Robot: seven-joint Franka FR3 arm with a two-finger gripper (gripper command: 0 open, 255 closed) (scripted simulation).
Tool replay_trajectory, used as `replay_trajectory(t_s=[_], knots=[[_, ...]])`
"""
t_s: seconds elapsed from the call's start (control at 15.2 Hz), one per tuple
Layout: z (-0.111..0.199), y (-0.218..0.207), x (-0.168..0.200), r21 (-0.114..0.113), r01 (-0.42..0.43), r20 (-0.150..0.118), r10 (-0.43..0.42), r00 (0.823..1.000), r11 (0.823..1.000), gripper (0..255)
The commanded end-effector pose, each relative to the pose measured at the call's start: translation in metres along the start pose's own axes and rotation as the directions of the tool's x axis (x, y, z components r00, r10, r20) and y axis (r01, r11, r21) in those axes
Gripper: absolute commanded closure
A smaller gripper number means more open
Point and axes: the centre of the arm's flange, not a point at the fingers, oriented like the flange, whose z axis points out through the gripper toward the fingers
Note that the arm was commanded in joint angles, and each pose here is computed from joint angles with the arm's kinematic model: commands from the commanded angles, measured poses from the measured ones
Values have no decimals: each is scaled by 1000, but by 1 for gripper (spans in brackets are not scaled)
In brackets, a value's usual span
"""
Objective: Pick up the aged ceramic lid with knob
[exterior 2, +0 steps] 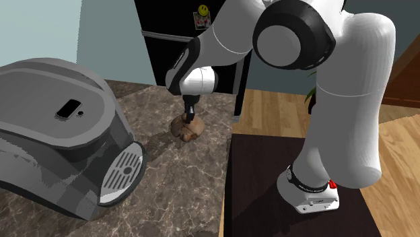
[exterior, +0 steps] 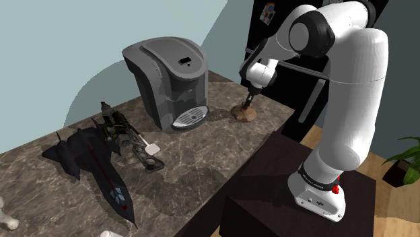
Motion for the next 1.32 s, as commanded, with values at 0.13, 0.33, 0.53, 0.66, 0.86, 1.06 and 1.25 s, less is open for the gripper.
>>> replay_trajectory(t_s=[0.13,0.33,0.53,0.66,0.86,1.06,1.25], knots=[[1,0,0,-1,0,0,0,1000,1000,255],[1,0,0,-1,0,0,0,1000,1000,255],[-4,0,1,-1,-1,1,1,1000,1000,255],[-14,-1,3,-1,0,1,0,1000,1000,255],[-29,-1,7,-1,0,1,0,1000,1000,255],[-45,-2,11,-1,0,1,0,1000,1000,255],[-60,-3,14,-1,0,1,0,1000,1000,255]])
